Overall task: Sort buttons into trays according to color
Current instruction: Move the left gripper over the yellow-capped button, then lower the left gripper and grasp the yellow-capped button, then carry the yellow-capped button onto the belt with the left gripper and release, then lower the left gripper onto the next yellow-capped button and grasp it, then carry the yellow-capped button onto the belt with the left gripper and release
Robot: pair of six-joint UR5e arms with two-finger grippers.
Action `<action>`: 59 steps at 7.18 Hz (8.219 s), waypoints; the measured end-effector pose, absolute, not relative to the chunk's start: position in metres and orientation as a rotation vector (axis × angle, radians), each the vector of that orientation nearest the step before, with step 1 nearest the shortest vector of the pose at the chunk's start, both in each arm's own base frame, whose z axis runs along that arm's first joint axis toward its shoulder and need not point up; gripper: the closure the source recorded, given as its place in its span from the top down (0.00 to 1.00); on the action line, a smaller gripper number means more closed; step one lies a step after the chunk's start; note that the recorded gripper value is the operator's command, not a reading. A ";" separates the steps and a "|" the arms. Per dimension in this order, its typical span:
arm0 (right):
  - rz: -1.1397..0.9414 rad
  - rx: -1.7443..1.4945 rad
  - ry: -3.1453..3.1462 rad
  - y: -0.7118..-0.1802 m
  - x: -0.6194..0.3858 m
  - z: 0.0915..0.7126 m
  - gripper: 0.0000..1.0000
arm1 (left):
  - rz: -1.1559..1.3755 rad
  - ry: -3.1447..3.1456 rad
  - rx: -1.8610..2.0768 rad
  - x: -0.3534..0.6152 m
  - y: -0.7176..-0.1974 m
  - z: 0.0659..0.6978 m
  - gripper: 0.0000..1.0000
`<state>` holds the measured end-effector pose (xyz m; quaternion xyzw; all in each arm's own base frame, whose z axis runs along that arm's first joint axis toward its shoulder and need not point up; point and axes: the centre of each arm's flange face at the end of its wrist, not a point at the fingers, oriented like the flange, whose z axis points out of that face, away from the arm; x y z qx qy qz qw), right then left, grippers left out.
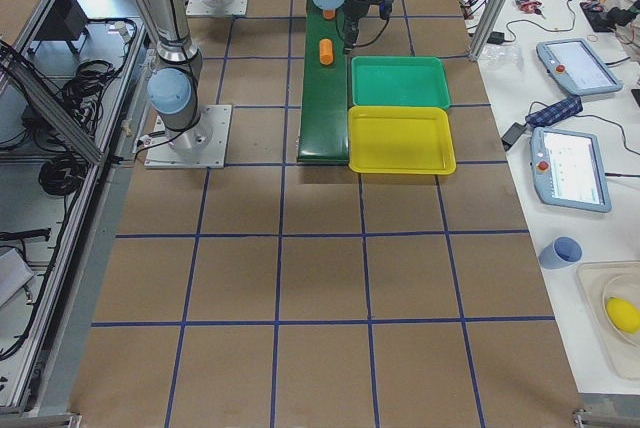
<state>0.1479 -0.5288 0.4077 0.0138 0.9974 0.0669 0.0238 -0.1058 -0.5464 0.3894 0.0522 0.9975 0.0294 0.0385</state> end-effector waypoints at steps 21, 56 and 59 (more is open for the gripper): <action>0.207 0.048 3.087 -0.528 0.147 0.408 1.00 | 0.043 3.138 0.221 0.045 -0.597 0.286 0.00; 0.234 0.058 3.088 -0.525 0.144 0.399 1.00 | 0.187 3.101 -0.209 0.042 -0.477 0.176 0.00; 0.197 0.083 3.074 -0.527 0.143 0.403 1.00 | 0.061 3.082 -0.178 0.043 -0.498 0.220 0.00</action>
